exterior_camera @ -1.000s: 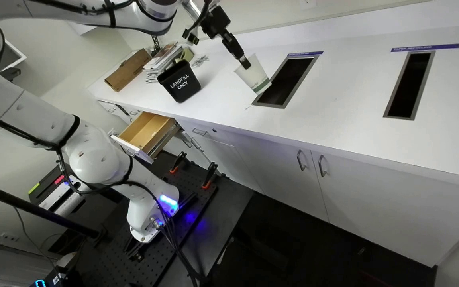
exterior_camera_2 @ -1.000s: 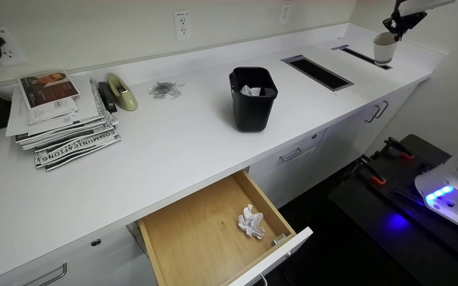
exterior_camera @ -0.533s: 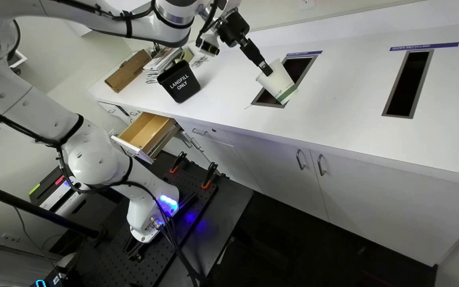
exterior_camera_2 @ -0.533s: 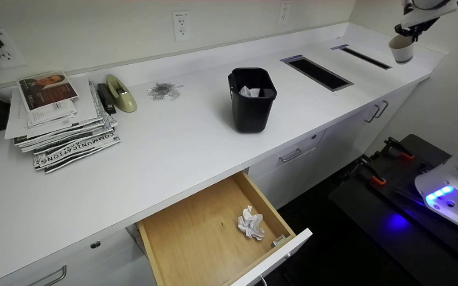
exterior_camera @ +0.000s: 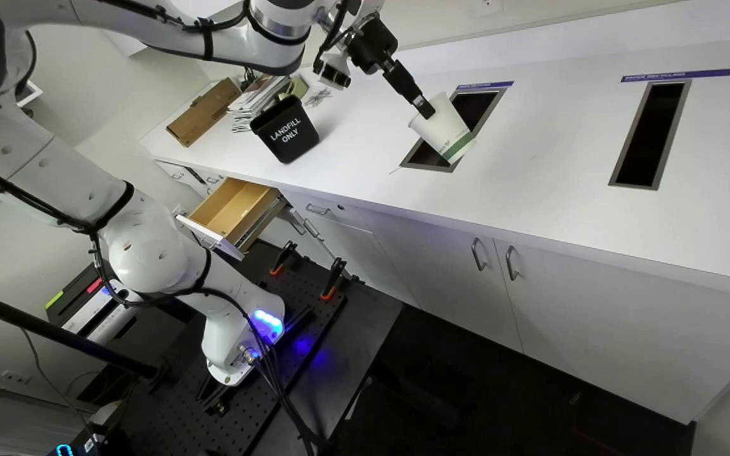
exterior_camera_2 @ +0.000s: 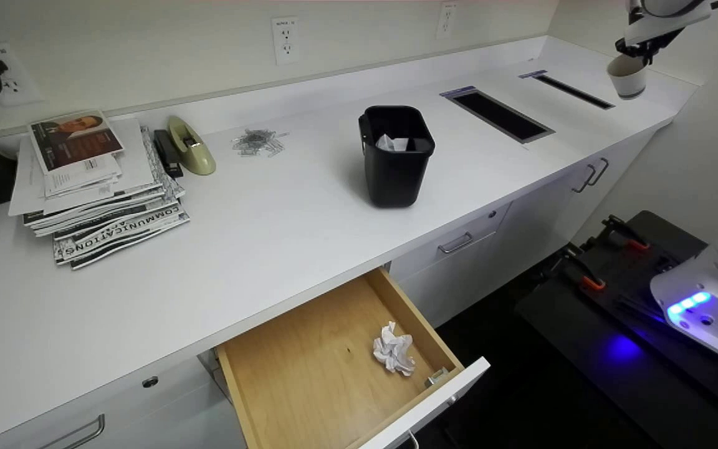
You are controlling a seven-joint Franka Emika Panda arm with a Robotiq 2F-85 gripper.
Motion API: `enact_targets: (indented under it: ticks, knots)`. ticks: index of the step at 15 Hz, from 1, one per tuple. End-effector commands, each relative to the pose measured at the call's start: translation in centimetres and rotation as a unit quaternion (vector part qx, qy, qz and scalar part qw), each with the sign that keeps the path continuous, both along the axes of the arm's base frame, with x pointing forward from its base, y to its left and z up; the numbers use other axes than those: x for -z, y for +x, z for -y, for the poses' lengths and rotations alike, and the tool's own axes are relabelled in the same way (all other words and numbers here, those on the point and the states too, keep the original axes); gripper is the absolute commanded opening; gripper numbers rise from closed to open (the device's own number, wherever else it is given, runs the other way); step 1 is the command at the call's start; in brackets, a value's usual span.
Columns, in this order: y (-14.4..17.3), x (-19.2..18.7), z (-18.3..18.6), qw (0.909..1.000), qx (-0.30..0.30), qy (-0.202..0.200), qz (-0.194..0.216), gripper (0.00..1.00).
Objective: Pour the contents of the white cup on the counter top
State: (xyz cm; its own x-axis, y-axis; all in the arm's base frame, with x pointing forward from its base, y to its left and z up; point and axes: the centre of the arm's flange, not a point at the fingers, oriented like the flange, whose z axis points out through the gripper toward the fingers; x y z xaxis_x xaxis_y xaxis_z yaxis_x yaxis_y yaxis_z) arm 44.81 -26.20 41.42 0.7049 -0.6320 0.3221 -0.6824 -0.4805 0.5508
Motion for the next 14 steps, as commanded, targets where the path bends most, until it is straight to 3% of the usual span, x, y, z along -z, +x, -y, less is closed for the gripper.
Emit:
enact_targets:
  ticks: [1,8,14]
  knots:
    - [1.6,1.5,2.9,0.9997,-0.001,-0.025,0.000,0.01]
    - [4.4,5.3,9.4,0.9976,-0.005,-0.068,-0.016,0.01]
    - [7.6,9.0,11.6,0.9878,0.001,-0.150,-0.040,0.01]
